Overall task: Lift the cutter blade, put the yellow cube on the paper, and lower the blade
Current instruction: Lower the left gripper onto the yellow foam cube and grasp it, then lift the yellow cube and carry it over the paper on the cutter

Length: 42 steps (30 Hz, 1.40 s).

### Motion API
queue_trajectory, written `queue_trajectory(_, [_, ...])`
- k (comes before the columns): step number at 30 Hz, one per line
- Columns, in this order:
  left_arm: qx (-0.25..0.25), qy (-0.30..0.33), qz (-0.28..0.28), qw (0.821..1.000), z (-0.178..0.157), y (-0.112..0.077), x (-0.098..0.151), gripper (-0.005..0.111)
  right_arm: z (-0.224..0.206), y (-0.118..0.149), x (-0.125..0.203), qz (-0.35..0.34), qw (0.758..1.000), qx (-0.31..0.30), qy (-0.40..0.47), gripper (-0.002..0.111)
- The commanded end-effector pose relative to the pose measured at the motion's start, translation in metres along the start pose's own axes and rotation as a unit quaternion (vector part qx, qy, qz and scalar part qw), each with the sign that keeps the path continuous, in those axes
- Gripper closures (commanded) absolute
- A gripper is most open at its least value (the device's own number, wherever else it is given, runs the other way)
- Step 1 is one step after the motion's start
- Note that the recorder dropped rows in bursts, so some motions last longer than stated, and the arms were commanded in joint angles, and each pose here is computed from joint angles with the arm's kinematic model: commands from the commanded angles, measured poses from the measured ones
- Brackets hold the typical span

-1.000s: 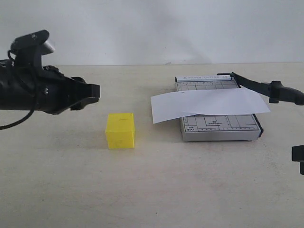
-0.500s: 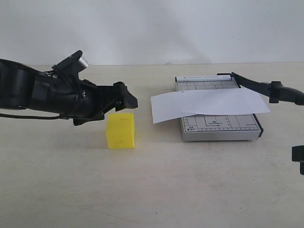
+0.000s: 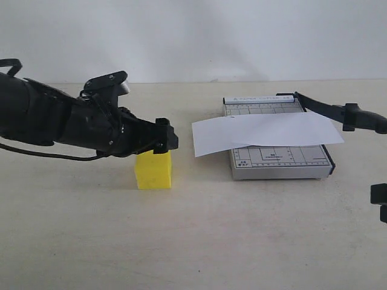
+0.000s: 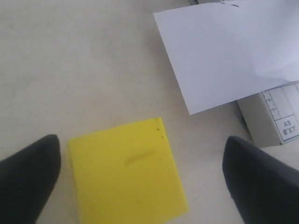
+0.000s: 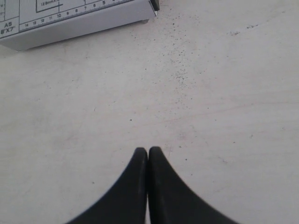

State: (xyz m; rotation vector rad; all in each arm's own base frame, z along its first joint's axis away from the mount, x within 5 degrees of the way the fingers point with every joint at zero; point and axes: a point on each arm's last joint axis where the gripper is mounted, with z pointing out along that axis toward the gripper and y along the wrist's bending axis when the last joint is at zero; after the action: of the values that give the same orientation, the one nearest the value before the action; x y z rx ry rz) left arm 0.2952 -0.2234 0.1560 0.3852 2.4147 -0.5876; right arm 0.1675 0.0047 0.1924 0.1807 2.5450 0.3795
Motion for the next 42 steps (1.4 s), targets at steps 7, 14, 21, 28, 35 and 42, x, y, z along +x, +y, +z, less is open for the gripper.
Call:
queue_trajectory(7, [-0.067, -0.025, 0.038, 0.997, 0.006, -0.012, 0.005, 0.02, -0.002, 0.001, -0.002, -0.004, 1.0, -0.001, -0.007, 0.108])
queue_trajectory(14, [-0.061, 0.007, 0.023, 0.998, 0.021, -0.009, 0.018, 0.02, -0.002, 0.001, -0.002, -0.002, 1.0, -0.003, -0.007, 0.108])
queue_trajectory(21, [-0.068, -0.023, 0.015, 0.997, 0.007, -0.012, 0.006, 0.057, -0.002, 0.001, -0.002, 0.0, 1.0, -0.005, -0.005, 0.108])
queue_trajectory(28, [-0.091, -0.123, 0.088, 0.984, -0.051, -0.022, -0.033, 0.102, -0.002, 0.002, -0.002, 0.004, 1.0, -0.007, -0.005, 0.108])
queue_trajectory(35, [0.044, -0.177, 0.189, 0.965, -0.097, -0.064, -0.065, 0.102, -0.002, 0.002, -0.002, 0.008, 1.0, -0.009, -0.007, 0.108])
queue_trajectory(42, [0.206, -0.108, 0.233, 0.944, -0.02, -0.106, -0.092, 0.102, -0.002, 0.001, -0.004, 0.01, 1.0, -0.004, -0.019, 0.108])
